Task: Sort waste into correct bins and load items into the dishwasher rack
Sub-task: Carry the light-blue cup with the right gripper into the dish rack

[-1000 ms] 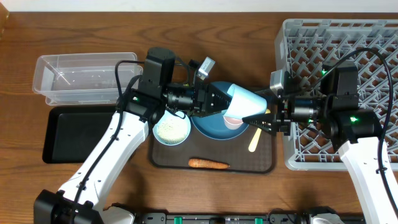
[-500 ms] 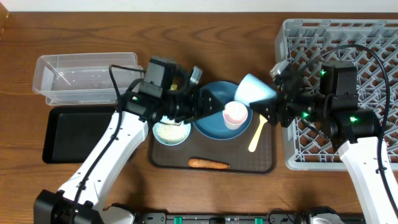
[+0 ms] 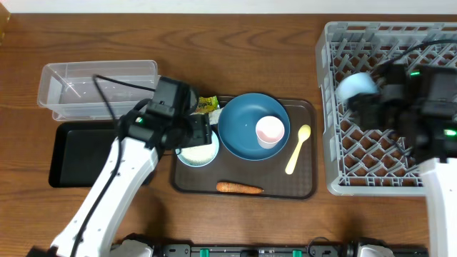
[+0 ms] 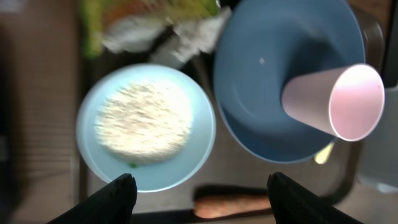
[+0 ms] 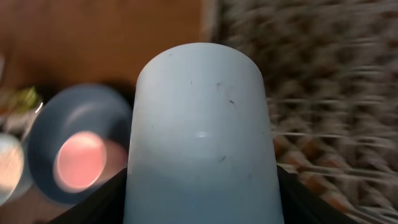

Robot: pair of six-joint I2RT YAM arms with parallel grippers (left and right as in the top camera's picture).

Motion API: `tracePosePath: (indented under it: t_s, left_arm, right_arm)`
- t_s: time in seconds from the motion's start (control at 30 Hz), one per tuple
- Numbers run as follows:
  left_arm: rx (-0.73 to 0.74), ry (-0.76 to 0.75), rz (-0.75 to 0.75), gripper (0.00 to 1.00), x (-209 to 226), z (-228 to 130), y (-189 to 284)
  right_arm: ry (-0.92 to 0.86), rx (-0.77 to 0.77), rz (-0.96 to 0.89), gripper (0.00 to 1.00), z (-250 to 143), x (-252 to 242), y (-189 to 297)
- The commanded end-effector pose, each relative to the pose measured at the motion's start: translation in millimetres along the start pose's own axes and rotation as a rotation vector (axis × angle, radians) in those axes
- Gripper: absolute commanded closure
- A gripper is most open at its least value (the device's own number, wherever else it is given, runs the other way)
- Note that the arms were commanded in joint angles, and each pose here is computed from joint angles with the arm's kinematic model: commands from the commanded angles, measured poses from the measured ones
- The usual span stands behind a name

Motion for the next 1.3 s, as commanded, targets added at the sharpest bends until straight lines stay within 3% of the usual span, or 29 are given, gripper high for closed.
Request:
tracePosePath:
  t_s: [0.0, 0.17, 0.33, 0.43, 0.6, 1.17, 1.23, 1.27]
  left_arm:
    - [-0.076, -0.048, 0.085, 0.30, 7.4, 4.1, 16.8]
    - [-0.097, -0.053, 0.082, 0.30, 6.6, 3.7, 22.9]
    - [-0.092, -0.053, 0.083, 0.30, 6.8, 3.1, 22.6]
    - [-0.093, -0.057, 0.083, 0.29, 6.8, 3.2, 22.6]
    - [-0.088, -0.068, 0.085, 0.29, 7.0, 2.5, 22.5]
    - [-0.067, -0.065, 0.089, 0.29, 8.0, -1.3, 22.3]
    - [-0.067, -0.065, 0.089, 0.29, 8.0, -1.3, 22.3]
    - [-0.067, -0.065, 0.089, 0.29, 8.0, -1.3, 22.3]
  right_arm:
    - [-0.090, -0.097, -0.095, 0.62, 21.3, -24.1, 26.4]
    - [-0.289, -0.168, -0.233, 0.65, 30.3, -78.5, 45.3]
    - [-0.572, -0.143, -0.377, 0.68, 19.1, -141.2, 45.7]
    - [-0.727, -0.134, -0.432, 0.63, 11.4, -173.2, 44.0]
    - [-0.885, -0.098, -0.486, 0.64, -1.3, -212.5, 35.6]
    - [-0.998, 0.118, -0.511, 0.65, -29.4, -269.0, -33.8]
    - [-0.999, 0.120, -0.509, 0.60, -29.8, -272.4, -38.5]
    - [-0.998, 0.116, -0.508, 0.51, -29.3, -273.7, -40.2]
Point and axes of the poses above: each gripper's point midway between its finger pads, its own y axis back along the fingers, its own x axis along the line the jaws close on, z = x × y, the point moved 7 cm from there along y, back along the fingers, and after that the axes turned 11 degrees about -y, right-handed, at the moved point
